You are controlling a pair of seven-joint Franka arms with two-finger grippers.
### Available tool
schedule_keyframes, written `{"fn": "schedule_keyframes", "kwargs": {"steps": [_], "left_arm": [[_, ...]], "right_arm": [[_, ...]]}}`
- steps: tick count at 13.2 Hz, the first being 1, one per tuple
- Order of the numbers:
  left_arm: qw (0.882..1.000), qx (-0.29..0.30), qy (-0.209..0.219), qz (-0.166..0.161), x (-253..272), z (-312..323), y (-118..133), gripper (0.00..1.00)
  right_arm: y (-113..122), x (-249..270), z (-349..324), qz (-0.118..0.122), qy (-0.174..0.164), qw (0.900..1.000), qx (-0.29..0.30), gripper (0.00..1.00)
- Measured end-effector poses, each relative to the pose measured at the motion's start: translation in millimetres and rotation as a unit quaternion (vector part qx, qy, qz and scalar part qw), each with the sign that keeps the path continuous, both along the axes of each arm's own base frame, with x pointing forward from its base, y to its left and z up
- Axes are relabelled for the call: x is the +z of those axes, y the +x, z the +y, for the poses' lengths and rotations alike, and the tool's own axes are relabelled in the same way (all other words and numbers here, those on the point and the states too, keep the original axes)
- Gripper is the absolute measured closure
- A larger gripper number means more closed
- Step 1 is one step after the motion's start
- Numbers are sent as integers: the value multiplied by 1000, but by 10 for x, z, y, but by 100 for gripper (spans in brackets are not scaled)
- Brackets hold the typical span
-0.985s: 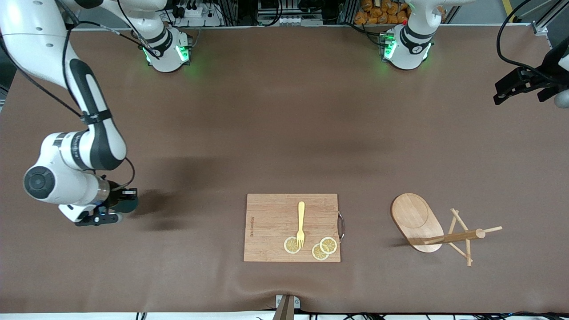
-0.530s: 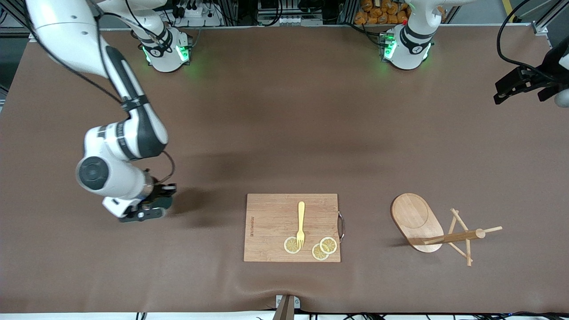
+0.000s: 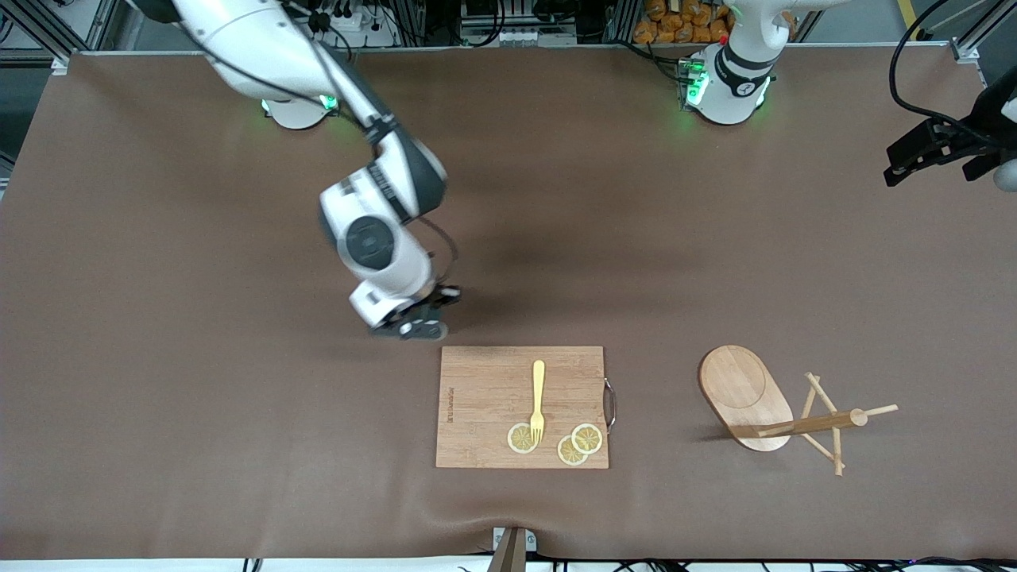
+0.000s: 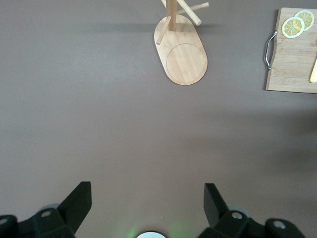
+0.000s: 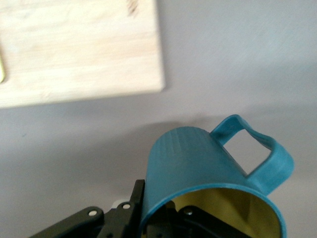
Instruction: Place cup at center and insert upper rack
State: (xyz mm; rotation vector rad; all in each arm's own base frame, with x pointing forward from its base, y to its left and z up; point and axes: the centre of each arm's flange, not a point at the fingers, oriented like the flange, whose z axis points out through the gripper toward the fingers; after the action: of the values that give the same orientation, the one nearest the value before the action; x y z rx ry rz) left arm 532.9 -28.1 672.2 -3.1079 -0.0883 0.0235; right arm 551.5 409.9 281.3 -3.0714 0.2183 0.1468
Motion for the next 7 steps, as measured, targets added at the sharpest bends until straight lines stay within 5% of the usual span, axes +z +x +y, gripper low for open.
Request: {"fn": "schedule_keyframes", "kwargs": {"steps": [3,7], "left_arm": [[1000,4,0,-1,13,38,-1,0],[1000,7,-1,-11,-11,74,50,0]], "right_arm": [[-402,-36,702,1,-4,997,-75,95],[-624,-247,1215,-15,22,987,-158,95]]}}
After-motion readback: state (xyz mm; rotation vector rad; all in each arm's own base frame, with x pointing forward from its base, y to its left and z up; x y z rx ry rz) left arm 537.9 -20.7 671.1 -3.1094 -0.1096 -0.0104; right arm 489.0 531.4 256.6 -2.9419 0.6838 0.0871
